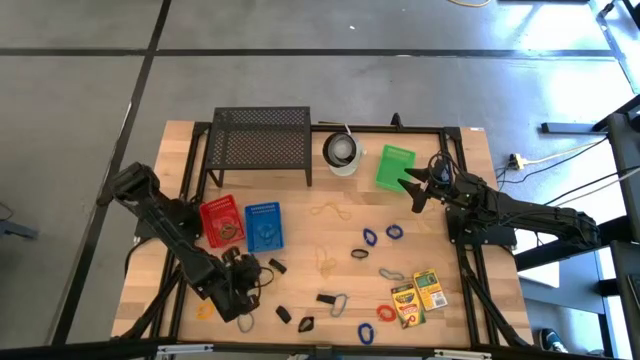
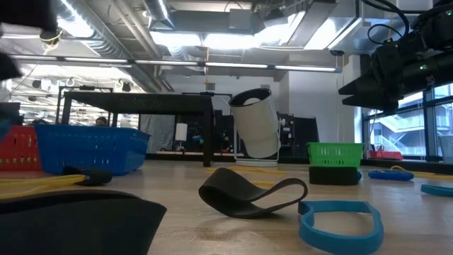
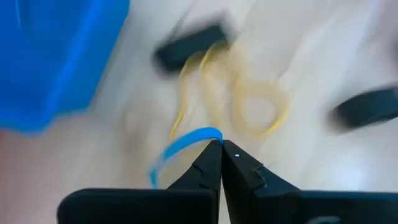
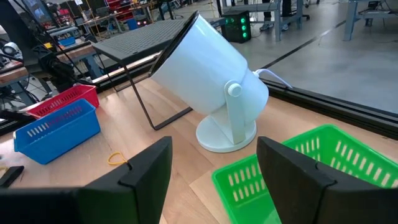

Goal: Pick & Place Office Desk Supplies
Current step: Put the blue rubber band into the blue bin

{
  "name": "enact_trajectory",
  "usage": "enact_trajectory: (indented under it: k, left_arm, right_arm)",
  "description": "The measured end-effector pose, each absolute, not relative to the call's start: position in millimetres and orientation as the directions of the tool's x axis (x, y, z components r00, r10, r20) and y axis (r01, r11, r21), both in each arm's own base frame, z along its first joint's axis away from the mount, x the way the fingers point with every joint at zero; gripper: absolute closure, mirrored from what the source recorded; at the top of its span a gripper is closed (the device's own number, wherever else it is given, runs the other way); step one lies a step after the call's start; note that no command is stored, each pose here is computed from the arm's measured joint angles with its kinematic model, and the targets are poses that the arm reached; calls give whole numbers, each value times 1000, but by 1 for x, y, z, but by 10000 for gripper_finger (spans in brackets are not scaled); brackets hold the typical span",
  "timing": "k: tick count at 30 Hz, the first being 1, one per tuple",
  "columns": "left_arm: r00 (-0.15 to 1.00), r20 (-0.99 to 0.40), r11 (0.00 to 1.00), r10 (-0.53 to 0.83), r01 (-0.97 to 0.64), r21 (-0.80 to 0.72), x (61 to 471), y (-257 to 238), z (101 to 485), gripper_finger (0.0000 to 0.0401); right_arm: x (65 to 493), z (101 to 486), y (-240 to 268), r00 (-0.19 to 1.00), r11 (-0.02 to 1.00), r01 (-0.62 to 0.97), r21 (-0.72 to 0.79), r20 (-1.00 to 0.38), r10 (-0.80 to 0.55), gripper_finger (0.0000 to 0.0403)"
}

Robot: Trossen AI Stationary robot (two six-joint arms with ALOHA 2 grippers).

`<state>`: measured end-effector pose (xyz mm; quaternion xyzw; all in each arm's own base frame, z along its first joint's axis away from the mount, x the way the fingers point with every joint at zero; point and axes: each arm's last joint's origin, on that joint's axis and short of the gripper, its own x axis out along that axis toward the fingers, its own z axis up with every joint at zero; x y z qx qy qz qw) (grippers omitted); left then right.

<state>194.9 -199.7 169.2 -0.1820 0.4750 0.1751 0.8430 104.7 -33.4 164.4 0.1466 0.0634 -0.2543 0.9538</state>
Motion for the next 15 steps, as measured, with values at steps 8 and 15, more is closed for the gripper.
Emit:
enact_trajectory:
  k: [8,15]
  left_arm:
    - [787,-590,956,181,-281,-81,229,-205,222,399]
    - [886,-304,936,351,-327,130,265,-190,260,398]
  right_arm:
    - [105,164,-33,863,828,503,248,-194,-466,165]
    - [105,164,-33,863,828,503,248,-195,-466,165]
